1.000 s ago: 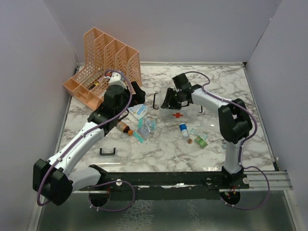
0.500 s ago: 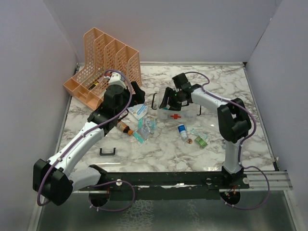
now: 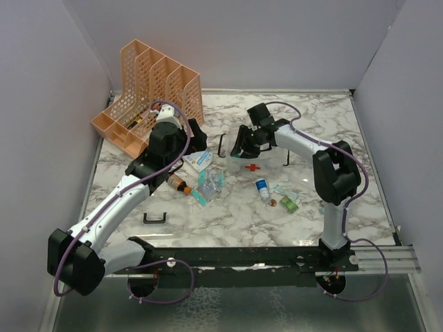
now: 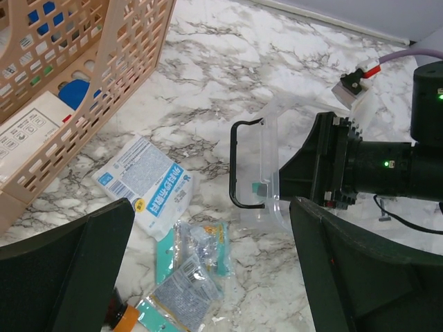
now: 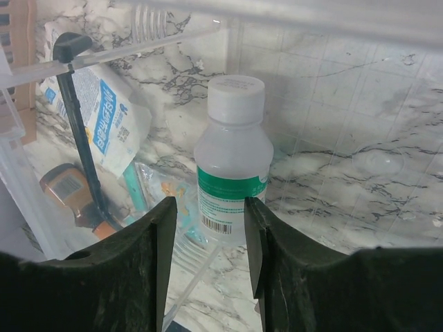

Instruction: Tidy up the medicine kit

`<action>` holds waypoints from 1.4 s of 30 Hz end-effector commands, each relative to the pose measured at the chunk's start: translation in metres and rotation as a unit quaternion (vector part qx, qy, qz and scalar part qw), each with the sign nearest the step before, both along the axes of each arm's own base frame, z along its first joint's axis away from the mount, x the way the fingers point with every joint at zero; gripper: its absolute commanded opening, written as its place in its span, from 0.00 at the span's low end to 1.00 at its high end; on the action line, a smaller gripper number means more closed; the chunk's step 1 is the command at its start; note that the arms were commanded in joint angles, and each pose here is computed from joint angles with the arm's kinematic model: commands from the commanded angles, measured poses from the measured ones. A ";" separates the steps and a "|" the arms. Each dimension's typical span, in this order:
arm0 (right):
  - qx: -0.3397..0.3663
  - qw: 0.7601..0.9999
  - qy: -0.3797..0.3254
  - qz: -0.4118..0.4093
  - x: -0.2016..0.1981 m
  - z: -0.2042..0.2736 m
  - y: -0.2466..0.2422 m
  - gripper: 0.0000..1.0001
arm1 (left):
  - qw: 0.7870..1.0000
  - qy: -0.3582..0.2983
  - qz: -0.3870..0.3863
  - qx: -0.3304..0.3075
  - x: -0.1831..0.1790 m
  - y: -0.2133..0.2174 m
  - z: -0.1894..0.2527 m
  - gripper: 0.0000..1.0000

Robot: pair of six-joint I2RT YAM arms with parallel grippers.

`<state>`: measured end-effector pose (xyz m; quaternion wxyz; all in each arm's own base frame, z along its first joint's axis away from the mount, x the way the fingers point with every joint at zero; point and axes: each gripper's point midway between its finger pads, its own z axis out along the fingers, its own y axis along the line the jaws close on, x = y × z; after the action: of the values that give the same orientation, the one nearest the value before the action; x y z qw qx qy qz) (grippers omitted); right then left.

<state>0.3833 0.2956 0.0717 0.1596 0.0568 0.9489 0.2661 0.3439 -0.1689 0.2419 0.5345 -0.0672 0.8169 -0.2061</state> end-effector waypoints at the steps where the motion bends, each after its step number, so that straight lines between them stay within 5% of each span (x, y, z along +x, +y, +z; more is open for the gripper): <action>1: -0.009 1.000 -0.027 0.003 0.007 0.022 -0.001 0.46 | 1.000 0.005 0.009 0.018 -0.001 0.009 0.004 0.99; 14: -0.021 0.981 -0.185 -0.050 0.028 0.117 -0.030 0.51 | 0.990 0.124 0.064 0.030 -0.021 0.039 -0.059 0.97; 23: 0.026 0.959 -0.277 -0.051 0.017 0.173 -0.036 0.51 | 0.953 0.261 0.157 0.004 -0.043 0.080 -0.127 0.89; 35: 0.049 0.952 -0.299 -0.053 0.003 0.190 -0.042 0.51 | 0.923 0.330 0.195 -0.022 -0.041 0.081 -0.178 0.67; 42: 0.052 0.953 -0.293 -0.054 -0.004 0.189 -0.044 0.51 | 0.915 0.339 0.216 -0.008 -0.038 0.088 -0.193 0.67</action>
<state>0.3822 0.2532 0.2467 0.4236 0.0350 0.8529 0.3031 0.2999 -0.0849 0.0568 0.2546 -0.2980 0.9176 -0.0660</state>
